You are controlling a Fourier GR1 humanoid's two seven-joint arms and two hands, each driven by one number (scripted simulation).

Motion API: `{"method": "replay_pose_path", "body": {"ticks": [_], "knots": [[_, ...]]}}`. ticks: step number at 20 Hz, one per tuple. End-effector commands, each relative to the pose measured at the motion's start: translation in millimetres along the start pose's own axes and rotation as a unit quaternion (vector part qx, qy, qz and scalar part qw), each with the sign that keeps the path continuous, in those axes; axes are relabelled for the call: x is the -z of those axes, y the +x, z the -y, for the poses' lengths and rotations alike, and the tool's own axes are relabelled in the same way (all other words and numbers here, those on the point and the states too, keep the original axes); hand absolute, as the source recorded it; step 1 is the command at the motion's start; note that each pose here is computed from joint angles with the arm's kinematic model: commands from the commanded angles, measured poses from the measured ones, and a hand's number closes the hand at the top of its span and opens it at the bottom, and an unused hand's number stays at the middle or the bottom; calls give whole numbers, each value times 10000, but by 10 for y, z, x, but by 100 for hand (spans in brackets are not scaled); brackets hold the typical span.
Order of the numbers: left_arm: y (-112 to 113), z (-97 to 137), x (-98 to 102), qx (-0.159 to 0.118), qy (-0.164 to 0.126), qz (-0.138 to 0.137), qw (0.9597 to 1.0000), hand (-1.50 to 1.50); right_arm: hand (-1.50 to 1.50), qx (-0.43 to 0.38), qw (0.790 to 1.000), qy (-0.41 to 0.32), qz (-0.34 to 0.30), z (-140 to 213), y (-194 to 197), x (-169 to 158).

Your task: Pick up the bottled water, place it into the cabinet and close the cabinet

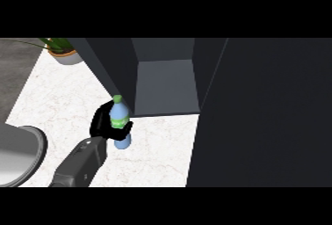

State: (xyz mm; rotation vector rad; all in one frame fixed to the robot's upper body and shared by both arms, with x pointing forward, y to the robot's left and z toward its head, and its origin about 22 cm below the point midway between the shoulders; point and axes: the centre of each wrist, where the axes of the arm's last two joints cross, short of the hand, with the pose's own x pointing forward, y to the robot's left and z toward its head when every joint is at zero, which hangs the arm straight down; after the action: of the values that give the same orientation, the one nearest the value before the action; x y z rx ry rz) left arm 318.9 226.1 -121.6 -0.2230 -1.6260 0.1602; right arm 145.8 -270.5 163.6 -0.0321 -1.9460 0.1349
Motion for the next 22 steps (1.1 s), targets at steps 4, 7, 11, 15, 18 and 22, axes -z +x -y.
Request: {"method": "replay_pose_path", "body": {"ticks": [4,7,11,15,18,22], "knots": [[478,903,740,-179,-636,664,9956,150,-150,410,9988,244,119,92,10,-34],[566,978,826,-96,-609,777,9951,150,-150,365,9990,252,24,152,-49,10],[612,1031,878,161,-373,689,9968,150,-150,404,9989,221,37,287,-91,54],[627,1057,900,379,-160,701,9967,150,-150,424,9987,245,113,368,-52,78],[607,1054,891,512,73,545,9972,150,-150,472,9982,346,151,399,-48,66],[508,989,811,661,415,456,9959,150,-150,531,9975,412,213,455,-20,57]]}}
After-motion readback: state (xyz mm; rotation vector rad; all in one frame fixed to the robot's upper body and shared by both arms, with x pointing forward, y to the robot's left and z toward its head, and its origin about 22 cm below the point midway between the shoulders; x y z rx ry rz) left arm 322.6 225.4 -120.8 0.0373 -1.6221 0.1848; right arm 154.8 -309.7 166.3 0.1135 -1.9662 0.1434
